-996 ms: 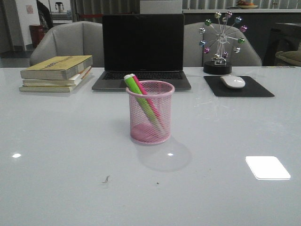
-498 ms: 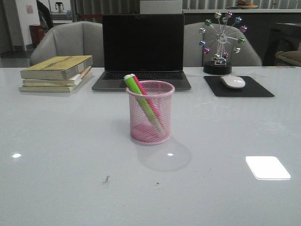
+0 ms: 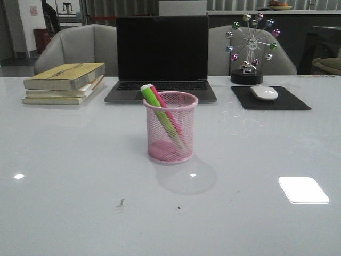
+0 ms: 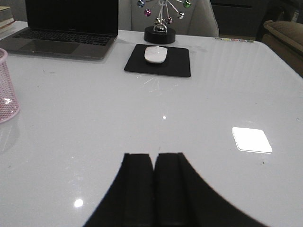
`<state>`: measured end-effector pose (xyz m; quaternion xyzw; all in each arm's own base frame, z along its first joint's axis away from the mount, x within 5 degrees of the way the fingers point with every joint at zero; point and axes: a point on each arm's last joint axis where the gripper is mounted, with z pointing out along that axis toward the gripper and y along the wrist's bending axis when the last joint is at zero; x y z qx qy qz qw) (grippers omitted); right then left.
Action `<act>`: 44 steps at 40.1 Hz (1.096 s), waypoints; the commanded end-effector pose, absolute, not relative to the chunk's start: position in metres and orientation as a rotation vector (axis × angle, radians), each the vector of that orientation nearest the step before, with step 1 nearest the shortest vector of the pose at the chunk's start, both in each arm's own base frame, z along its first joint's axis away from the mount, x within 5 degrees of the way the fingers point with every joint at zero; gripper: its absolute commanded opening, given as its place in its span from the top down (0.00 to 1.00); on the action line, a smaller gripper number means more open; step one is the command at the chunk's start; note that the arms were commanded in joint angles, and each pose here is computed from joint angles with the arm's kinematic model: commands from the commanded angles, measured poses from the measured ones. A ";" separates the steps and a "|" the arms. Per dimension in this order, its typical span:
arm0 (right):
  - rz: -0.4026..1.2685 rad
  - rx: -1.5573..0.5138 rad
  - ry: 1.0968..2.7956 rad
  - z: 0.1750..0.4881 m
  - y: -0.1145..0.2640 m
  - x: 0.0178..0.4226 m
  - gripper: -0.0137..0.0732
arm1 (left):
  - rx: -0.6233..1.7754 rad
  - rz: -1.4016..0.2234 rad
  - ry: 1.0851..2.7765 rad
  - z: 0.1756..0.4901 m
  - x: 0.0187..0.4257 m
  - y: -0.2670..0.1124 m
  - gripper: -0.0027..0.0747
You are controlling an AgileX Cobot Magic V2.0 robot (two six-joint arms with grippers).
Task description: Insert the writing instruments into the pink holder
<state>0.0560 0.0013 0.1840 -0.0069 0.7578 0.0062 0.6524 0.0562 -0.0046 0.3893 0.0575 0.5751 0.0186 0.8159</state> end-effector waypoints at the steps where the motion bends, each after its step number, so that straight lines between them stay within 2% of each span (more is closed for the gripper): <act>1: 0.008 -0.018 1.618 0.192 0.001 0.055 0.79 | 0.098 0.034 1.142 0.399 0.047 -0.003 0.84; 8: 0.008 -0.018 1.618 0.192 0.001 0.055 0.79 | 0.104 0.031 1.156 0.380 0.039 -0.003 0.84; 18: 0.008 -0.018 1.618 0.192 0.001 0.055 0.79 | 0.046 -0.061 1.164 0.345 0.029 -0.002 0.84; 28: 0.008 -0.018 1.618 0.192 0.001 0.055 0.79 | 0.091 0.004 1.181 0.314 0.028 -0.002 0.84; 44: 0.008 -0.018 1.618 0.192 0.001 0.055 0.79 | 0.103 0.007 1.283 0.258 0.043 -0.003 0.84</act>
